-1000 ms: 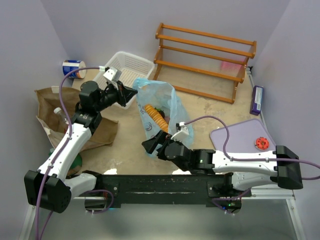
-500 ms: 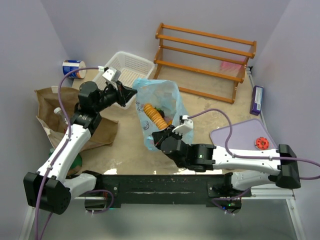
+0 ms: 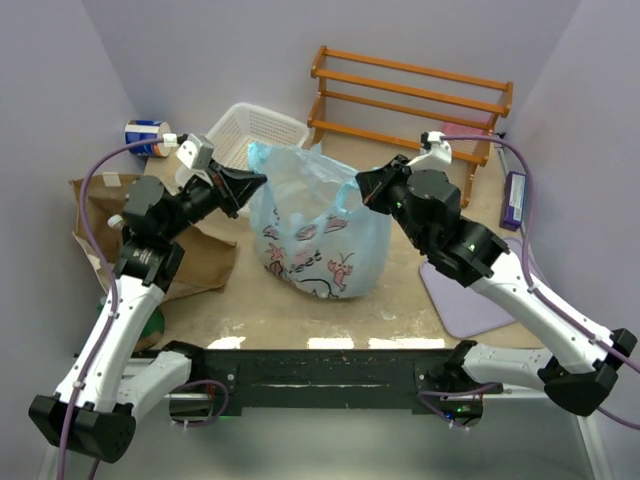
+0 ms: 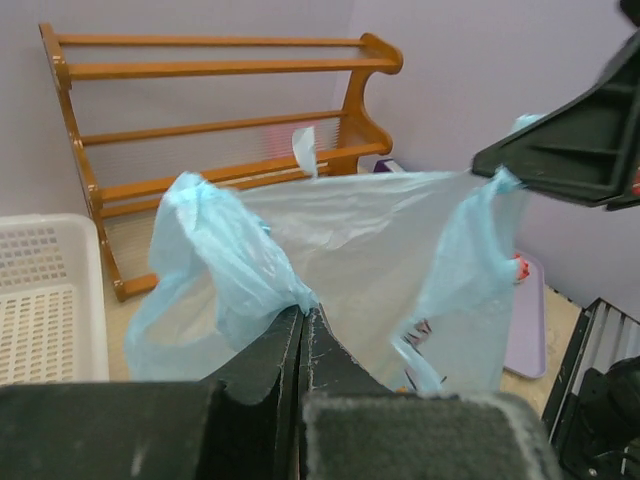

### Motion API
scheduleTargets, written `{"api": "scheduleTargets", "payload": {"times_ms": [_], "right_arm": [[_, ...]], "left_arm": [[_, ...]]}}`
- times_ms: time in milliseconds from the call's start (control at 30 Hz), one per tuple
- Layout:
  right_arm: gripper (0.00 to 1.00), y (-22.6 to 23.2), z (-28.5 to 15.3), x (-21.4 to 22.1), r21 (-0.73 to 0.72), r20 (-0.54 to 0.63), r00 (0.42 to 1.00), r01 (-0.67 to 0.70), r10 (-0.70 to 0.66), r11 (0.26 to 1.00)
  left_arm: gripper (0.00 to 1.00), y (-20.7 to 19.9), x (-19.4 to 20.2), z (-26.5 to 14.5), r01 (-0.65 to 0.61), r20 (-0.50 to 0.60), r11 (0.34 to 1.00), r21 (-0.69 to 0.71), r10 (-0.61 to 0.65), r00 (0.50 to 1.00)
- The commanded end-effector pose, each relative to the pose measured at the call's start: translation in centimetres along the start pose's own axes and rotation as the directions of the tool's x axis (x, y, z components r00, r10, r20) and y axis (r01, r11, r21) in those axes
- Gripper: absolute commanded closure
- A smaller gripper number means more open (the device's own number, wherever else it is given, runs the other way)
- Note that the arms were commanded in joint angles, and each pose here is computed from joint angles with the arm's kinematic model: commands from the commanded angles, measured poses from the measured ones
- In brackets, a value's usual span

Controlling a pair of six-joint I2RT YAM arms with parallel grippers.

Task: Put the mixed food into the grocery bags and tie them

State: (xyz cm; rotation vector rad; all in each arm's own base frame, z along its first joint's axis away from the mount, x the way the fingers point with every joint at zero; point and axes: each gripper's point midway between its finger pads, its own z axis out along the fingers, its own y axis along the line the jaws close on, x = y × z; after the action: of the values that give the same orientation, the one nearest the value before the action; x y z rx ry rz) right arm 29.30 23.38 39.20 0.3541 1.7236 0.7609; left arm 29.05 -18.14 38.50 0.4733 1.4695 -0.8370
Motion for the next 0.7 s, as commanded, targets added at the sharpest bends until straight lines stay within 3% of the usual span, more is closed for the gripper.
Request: {"api": "scheduleTargets", "payload": {"times_ms": [0,200,267,367,400,500,633,667], "right_arm": [[1.00,-2.2,2.0,2.5,-0.030,-0.156,0.979,0.125,-0.128,0.992],[1.00,-7.8,3.9,3.8,0.053,-0.209,0.967,0.161,-0.147,0.986],[0.93,-7.4,3.5,3.8,0.019,-0.220,0.962,0.173,-0.165,0.985],[0.56,-5.8,2.1,2.8,-0.064,-0.235,0.943,0.226,-0.234,0.972],[0.34,-5.2,1.5,2.4,-0.091,-0.233,0.940,0.235,-0.250,0.968],[0.04,-2.7,-0.7,0.0,-0.199,-0.178,0.929,0.289,-0.324,0.936],[0.01,-0.8,-2.5,-3.1,-0.255,-0.072,0.912,0.374,-0.403,0.892],[0.01,-0.1,-2.8,-3.0,-0.302,-0.063,0.902,0.391,-0.427,0.870]], "left_arm": [[1.00,-2.7,-2.3,-1.5,0.019,0.067,0.998,0.056,-0.023,0.998],[1.00,-1.6,3.7,-1.4,0.105,-0.026,0.993,0.053,-0.103,0.994],[1.00,-1.5,4.8,-1.4,0.099,-0.049,0.993,0.064,-0.096,0.994],[1.00,-1.4,4.8,-1.4,0.060,-0.044,0.996,0.070,-0.057,0.997],[1.00,-1.5,4.8,-1.4,0.052,-0.045,0.996,0.074,-0.049,0.998],[1.00,-1.6,4.4,-1.5,0.024,-0.035,0.996,0.080,-0.022,0.999],[0.99,-1.7,4.4,-1.5,0.027,-0.042,0.996,0.086,-0.023,0.999],[0.92,-1.8,4.4,-1.5,0.029,-0.048,0.996,0.089,-0.025,0.999]]}}
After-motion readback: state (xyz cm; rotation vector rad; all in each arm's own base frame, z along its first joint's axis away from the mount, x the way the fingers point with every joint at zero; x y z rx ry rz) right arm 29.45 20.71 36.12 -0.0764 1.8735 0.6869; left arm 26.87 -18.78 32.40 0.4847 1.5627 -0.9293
